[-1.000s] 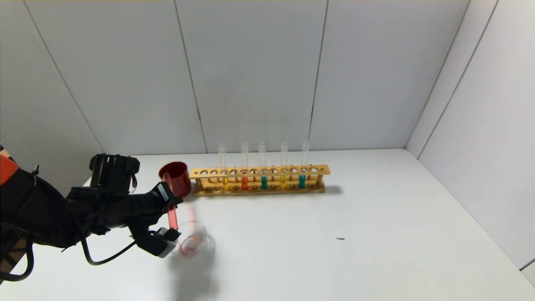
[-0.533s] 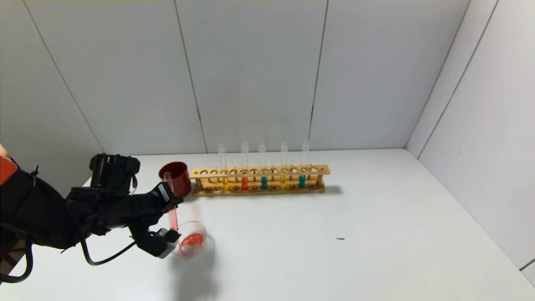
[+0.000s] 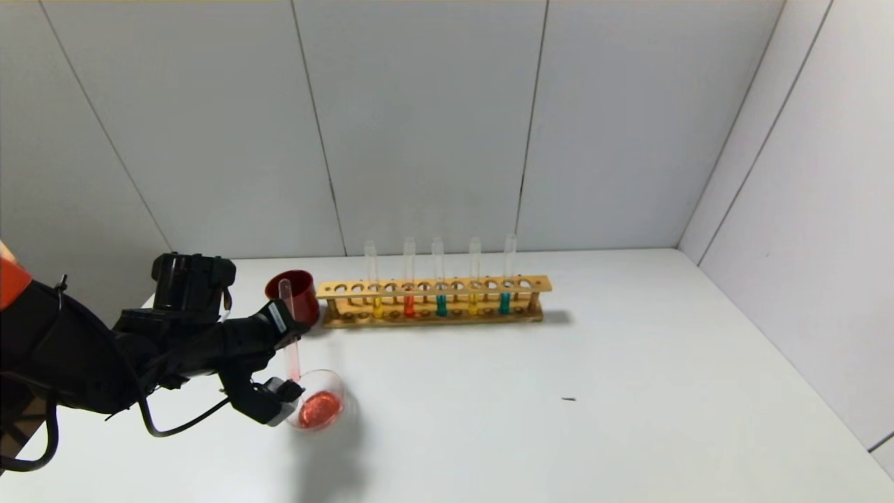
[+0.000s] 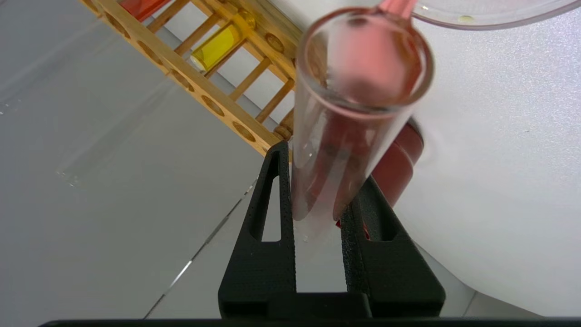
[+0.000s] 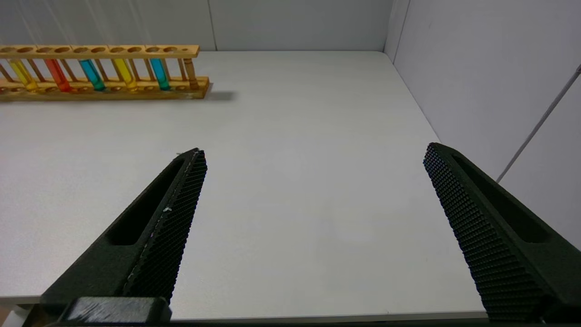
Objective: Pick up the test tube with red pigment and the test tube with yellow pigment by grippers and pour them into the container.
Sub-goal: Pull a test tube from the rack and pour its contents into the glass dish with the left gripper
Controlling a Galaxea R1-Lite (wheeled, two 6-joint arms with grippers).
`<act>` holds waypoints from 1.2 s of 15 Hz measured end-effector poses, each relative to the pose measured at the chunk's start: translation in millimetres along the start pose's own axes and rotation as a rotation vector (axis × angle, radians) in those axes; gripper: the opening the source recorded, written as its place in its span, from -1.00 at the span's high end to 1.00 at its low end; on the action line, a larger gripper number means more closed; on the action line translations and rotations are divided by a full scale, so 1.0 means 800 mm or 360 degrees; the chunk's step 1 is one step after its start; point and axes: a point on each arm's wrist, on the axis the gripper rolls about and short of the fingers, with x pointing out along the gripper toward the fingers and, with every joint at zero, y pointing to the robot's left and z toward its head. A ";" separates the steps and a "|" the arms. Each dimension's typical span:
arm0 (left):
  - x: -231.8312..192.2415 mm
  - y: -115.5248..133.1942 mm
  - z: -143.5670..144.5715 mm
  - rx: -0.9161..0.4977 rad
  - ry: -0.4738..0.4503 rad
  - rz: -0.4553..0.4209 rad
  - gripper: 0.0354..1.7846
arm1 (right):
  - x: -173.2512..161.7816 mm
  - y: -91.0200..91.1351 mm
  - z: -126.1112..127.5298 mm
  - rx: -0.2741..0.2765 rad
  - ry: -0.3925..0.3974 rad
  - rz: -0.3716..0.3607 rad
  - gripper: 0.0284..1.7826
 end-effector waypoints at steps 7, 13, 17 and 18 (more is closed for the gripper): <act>-0.001 0.007 0.002 0.0181 0.0025 0.0050 0.66 | 0.000 0.000 0.000 0.0000 0.0000 0.0001 -0.96; -0.005 0.010 0.002 0.0263 0.0048 0.0059 0.66 | 0.000 0.000 0.000 0.0001 0.0000 0.0000 -0.96; -0.008 0.020 0.006 0.0364 0.0052 0.0094 0.66 | 0.000 0.000 0.000 0.0001 0.0000 0.0000 -0.96; -0.009 0.022 0.005 0.0372 0.0072 0.0110 0.66 | 0.000 0.000 0.000 0.0000 0.0000 0.0000 -0.96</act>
